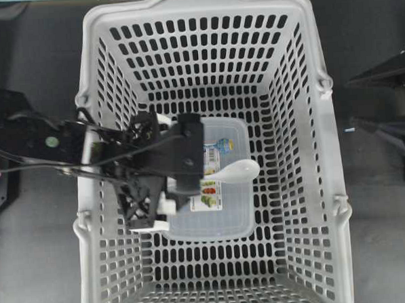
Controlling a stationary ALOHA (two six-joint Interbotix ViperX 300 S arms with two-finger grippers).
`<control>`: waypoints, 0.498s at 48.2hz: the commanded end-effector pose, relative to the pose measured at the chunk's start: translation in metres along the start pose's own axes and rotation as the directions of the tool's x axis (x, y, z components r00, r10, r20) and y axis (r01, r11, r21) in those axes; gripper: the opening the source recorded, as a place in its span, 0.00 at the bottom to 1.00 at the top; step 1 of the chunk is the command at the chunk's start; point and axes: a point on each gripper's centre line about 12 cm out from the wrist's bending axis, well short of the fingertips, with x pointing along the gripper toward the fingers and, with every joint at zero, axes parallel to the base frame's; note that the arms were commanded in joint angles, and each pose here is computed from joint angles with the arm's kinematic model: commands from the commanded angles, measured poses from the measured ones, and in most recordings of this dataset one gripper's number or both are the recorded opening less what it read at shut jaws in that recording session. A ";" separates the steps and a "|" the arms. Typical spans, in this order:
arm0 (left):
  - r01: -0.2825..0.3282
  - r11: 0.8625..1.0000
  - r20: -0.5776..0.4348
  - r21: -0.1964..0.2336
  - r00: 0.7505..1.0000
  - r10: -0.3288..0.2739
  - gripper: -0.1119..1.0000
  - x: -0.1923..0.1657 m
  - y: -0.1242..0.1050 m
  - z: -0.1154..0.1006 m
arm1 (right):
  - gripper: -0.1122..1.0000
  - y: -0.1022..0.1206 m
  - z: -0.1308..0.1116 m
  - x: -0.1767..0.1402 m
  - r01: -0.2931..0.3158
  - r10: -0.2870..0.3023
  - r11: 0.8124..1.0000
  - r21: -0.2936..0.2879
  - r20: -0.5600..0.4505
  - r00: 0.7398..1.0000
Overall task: Pick up the chinese spoon from the shopping basket with the left arm.
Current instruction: 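Lower the open left gripper around the white spoon's handle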
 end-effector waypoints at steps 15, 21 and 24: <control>-0.019 1.000 -0.088 -0.011 0.996 0.017 0.88 0.043 0.005 0.008 | 0.75 -0.001 -0.001 0.000 0.006 -0.006 1.000 0.004 -0.012 1.000; -0.026 0.999 -0.109 -0.019 0.994 0.024 0.88 0.050 0.010 0.003 | 0.75 -0.001 -0.001 0.000 0.006 -0.006 1.000 0.004 -0.009 1.000; -0.031 0.999 -0.114 -0.026 0.993 0.028 0.88 0.051 0.013 0.002 | 0.75 -0.001 0.000 -0.001 0.006 -0.006 1.000 0.004 -0.004 1.000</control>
